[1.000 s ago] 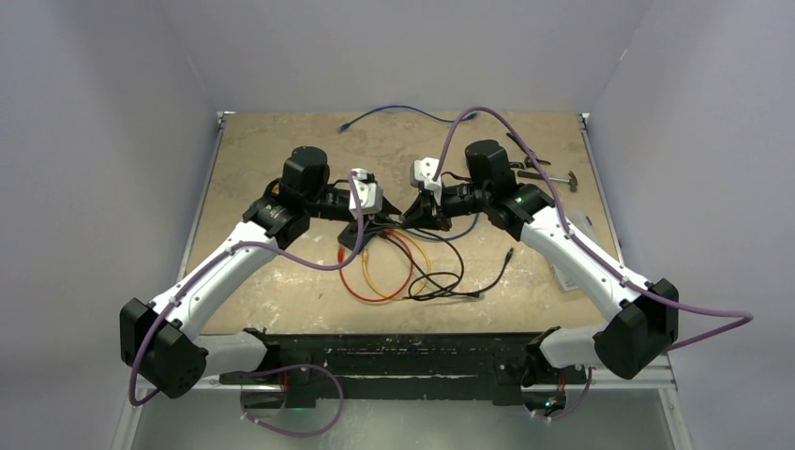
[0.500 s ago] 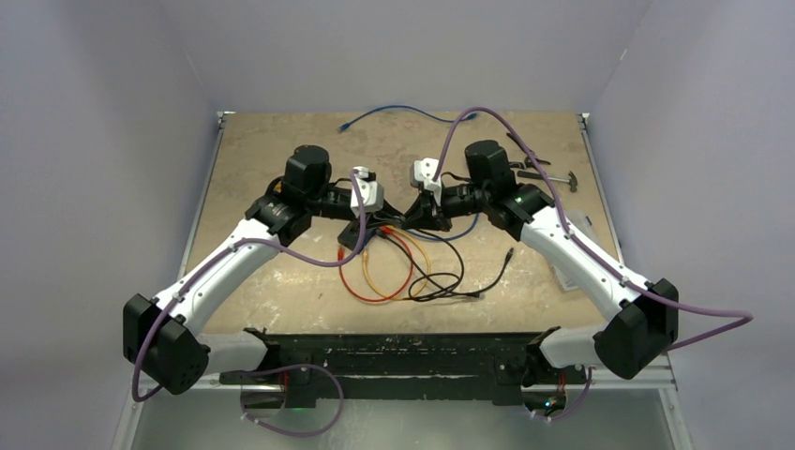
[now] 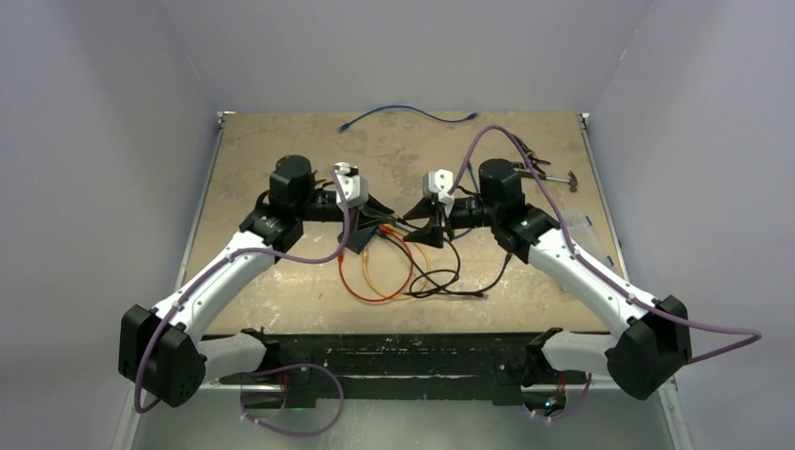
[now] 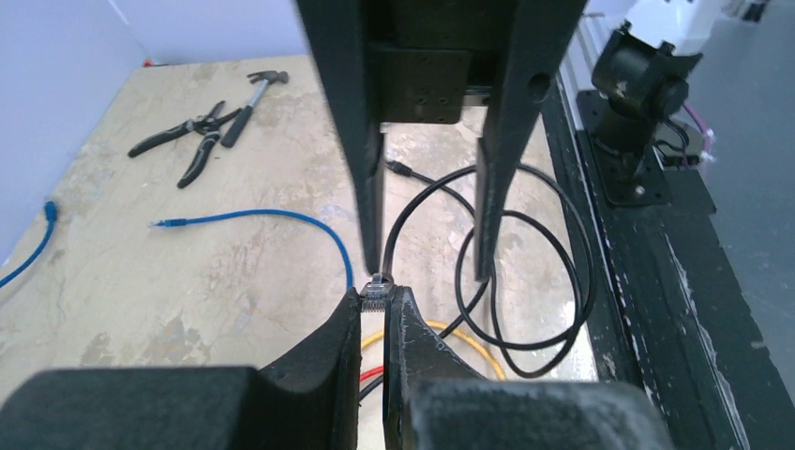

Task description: Insert the plug into the switch port

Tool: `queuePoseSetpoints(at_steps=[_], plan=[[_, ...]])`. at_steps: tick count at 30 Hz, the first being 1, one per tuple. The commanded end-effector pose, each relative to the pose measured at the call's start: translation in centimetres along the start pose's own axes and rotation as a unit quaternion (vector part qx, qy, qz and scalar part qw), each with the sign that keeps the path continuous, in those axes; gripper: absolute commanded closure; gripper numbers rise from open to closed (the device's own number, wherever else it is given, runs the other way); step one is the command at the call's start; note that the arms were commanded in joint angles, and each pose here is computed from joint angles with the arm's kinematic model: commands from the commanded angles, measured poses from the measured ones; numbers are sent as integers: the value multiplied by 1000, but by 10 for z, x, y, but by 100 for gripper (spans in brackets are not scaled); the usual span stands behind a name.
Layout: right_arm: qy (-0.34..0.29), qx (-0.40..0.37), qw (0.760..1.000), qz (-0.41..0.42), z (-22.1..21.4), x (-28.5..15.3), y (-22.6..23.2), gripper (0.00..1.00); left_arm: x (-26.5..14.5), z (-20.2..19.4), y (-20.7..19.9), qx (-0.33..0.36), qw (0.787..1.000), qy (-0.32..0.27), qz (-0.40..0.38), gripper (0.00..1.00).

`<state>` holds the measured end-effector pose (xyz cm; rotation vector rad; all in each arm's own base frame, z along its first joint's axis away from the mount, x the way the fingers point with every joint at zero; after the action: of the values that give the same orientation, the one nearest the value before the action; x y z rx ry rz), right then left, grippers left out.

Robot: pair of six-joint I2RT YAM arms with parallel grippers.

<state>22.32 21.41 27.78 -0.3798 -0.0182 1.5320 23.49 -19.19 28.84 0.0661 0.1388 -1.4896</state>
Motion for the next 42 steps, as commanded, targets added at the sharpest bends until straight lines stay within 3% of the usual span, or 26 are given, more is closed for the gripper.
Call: queuePoseSetpoints(at_steps=[1,7,14,42], plan=[[-63,-31,997,-29,21,-7,0,51,-12,27,-3,28,996,-84,31,100],[-78,-20,995,-65,11,-8,-1,51,-14,26,-13,-14,990,-135,40,100],[-148,4,980,-133,13,-29,-1,52,-15,25,-23,-35,984,-171,25,100],[-203,-14,979,-27,30,-13,-13,59,-15,23,-30,-54,981,-189,4,100]])
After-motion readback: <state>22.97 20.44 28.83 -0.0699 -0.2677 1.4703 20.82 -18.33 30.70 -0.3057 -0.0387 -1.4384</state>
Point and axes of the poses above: each gripper's point midway between its finger pads, its own x axis out along the fingers, its own y axis along the line the jaws close on, z = x × y, the point moved 9 cm from there along -x, back along the fingers, and after that the axes turned 10 degrees about -x, right-handed, at the moved point
